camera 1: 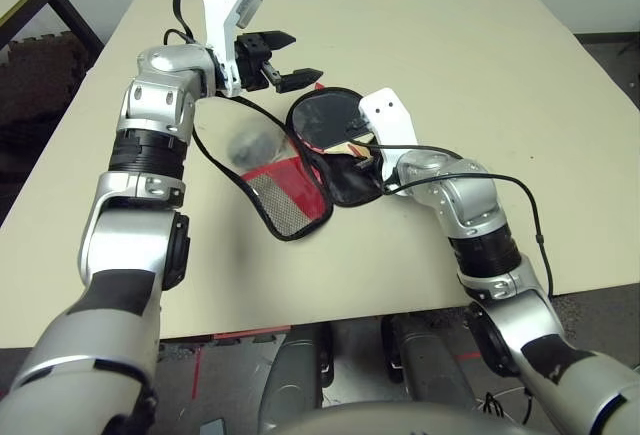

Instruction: Store the ping-pong paddle in its case and zip it.

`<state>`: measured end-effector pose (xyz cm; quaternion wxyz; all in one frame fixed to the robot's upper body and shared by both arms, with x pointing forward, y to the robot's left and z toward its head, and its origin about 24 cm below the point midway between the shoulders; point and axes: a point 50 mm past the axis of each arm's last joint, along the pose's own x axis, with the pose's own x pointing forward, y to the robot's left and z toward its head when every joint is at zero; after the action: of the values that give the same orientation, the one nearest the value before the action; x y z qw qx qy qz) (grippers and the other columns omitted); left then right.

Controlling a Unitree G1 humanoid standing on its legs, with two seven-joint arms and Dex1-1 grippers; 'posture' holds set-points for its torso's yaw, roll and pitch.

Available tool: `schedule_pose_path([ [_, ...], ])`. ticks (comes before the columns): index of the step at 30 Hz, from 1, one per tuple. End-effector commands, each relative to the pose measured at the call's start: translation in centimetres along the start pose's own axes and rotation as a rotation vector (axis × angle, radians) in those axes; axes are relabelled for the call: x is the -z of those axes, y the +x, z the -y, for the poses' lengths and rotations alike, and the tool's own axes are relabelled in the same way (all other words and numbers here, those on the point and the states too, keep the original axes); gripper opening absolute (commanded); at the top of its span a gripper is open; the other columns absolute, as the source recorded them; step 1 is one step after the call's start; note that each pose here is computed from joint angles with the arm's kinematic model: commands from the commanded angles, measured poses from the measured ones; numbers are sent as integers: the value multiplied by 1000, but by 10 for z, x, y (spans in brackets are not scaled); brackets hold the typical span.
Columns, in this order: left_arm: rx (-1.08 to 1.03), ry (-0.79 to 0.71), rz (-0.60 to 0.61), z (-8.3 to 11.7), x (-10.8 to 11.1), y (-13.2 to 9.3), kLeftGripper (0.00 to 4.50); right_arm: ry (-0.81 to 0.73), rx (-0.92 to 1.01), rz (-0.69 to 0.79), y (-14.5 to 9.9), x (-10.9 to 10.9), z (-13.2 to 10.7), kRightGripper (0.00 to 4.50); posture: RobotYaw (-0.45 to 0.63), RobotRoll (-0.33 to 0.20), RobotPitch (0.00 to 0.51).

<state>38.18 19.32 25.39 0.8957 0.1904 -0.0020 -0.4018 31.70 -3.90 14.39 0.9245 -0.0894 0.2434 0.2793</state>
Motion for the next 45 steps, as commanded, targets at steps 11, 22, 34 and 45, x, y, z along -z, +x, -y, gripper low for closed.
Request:
schedule_pose_path([
  [11,-22,-19,-12,-1,5,-4,4500,-31,-62,15,13,-1,-15,1191,-76,0,171],
  [22,-31,-22,-13,0,8,-6,4500,-90,-223,47,15,-1,-34,1191,-68,0,167],
  [34,-40,-27,-10,0,9,-4,4500,-74,-196,73,19,-4,-27,4246,-77,0,165],
  [45,-43,-32,-8,1,10,-3,4500,-23,-107,114,23,-12,-17,1182,-77,0,173],
])
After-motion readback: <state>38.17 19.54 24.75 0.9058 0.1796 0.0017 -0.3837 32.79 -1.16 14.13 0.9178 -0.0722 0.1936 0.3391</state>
